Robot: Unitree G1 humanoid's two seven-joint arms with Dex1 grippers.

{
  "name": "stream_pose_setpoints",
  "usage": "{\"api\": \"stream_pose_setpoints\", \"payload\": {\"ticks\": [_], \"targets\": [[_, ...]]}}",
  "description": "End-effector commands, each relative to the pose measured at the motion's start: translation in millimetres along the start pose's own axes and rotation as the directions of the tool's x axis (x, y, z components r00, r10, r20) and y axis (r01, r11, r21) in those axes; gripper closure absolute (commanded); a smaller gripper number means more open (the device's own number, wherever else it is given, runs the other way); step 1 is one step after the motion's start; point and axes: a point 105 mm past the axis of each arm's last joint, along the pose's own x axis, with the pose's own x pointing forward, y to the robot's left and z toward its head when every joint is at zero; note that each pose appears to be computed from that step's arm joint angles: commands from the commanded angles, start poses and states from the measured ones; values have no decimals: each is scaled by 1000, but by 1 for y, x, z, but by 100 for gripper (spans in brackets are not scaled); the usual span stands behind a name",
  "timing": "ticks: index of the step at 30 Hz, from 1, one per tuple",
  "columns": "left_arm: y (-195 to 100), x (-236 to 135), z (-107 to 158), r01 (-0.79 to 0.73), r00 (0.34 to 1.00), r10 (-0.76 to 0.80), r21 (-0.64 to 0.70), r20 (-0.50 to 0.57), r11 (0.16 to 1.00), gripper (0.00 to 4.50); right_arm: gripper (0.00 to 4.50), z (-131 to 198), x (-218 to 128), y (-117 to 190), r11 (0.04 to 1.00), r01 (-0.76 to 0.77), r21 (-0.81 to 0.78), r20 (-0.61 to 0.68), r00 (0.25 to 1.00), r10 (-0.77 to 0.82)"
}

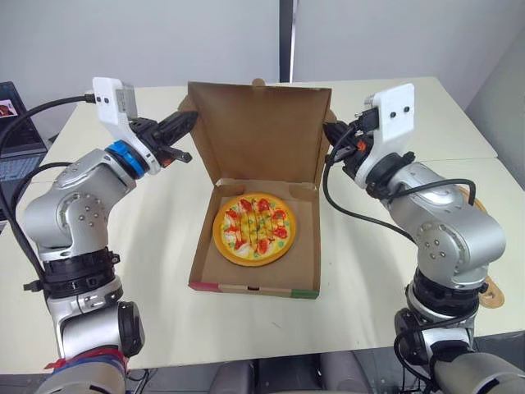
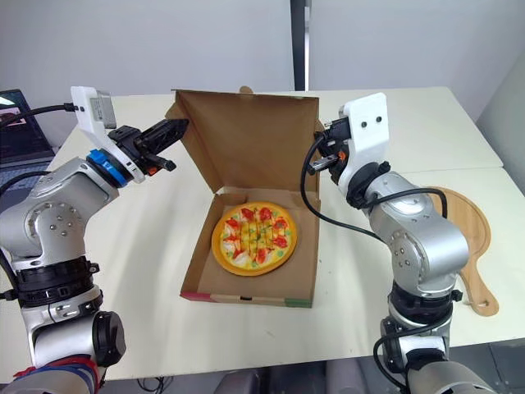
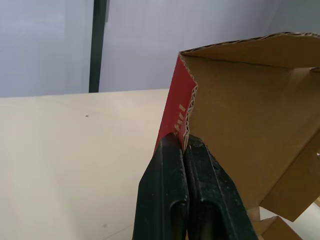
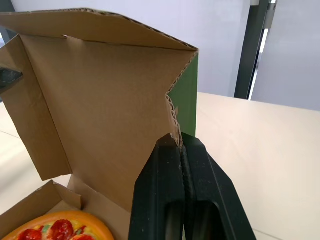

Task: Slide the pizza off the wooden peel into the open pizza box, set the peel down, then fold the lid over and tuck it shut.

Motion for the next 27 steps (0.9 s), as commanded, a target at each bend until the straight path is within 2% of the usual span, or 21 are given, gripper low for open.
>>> {"api": "stream_pose_setpoints", "payload": {"ticks": [1,11,27], "targets": [[-11,-9,14,37,999,-37,-2,32,999,450,447,5,-4,18,998,-67,10,27,997,67],[-17,-26,6,51,998,-53,-68,-30,996,450,447,4,-11,28,994,-102,42,33,994,100],[-30,-48,-13,31,997,-43,-189,-64,981,450,447,-10,-28,46,979,-164,122,16,986,163]]}}
